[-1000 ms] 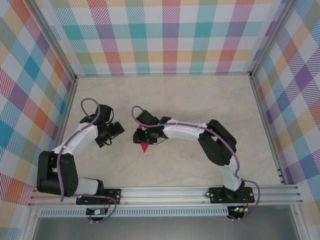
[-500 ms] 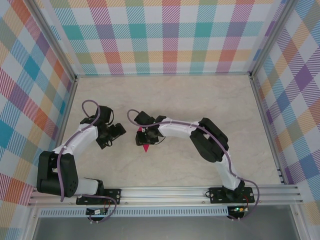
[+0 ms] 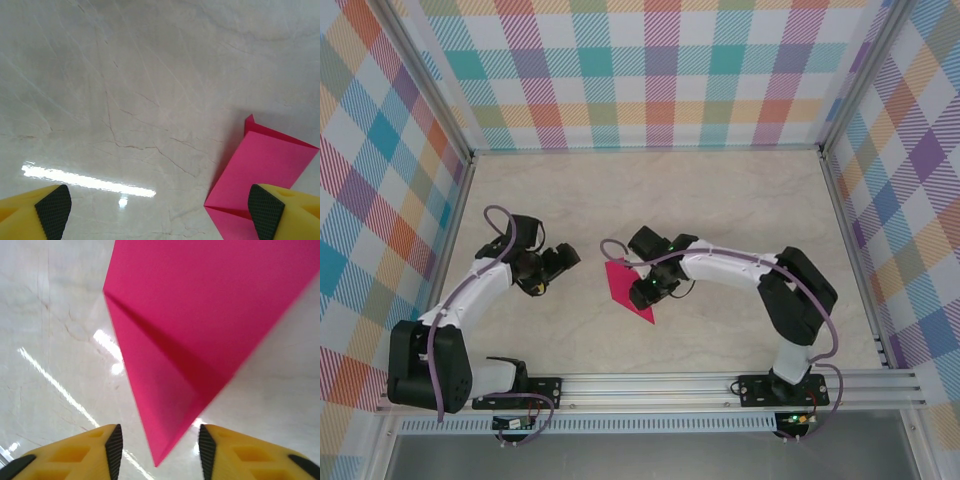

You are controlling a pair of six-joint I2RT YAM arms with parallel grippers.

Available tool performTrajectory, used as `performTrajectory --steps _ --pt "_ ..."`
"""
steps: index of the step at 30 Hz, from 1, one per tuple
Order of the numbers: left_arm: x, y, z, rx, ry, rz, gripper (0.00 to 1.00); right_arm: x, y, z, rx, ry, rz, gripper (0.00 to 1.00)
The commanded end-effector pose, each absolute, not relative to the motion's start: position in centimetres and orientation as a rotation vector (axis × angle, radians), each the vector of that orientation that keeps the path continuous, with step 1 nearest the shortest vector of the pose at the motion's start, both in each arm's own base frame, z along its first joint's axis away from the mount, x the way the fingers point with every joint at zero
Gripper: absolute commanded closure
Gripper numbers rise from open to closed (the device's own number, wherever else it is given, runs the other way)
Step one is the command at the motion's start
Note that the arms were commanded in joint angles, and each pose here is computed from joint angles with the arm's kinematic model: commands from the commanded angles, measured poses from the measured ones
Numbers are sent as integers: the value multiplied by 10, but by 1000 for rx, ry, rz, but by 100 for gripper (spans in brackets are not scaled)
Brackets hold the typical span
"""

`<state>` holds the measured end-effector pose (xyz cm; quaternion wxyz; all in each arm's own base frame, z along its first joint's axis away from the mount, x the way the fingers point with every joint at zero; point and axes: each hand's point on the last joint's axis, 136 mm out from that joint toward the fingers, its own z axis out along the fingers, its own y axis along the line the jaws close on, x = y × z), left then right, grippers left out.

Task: Fold a paper plane with a square sheet of paper (pick it up from the middle)
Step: Fold the wing for the fifth time at the center of the table.

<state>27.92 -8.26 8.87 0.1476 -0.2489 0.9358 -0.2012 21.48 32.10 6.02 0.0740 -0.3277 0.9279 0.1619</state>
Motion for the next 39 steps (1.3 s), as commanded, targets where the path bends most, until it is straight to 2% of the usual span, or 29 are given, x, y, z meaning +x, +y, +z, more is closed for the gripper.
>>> performTrajectory --steps 1,6,11,16,20,26,33,39 --pt "276 -95 93 -679 2669 -682 6 234 331 82 -640 2803 536 50" --pt "267 -109 92 -678 2646 -766 7 236 341 67 -190 2842 692 58" --pt "260 -124 90 -695 2607 -885 8 242 355 63 -117 2809 805 62" --pt "250 -134 79 -696 2643 -919 10 249 340 61 9 2773 733 64" --pt "248 -135 76 -695 2653 -907 10 249 325 79 -37 2708 693 63" --pt "249 -139 75 -708 2659 -908 10 214 359 76 -265 2777 913 63" --pt "247 -155 69 -682 2696 -945 11 222 349 51 -134 2814 859 65" --pt "253 -173 71 -622 2686 -1000 18 226 348 42 -77 2822 896 65"
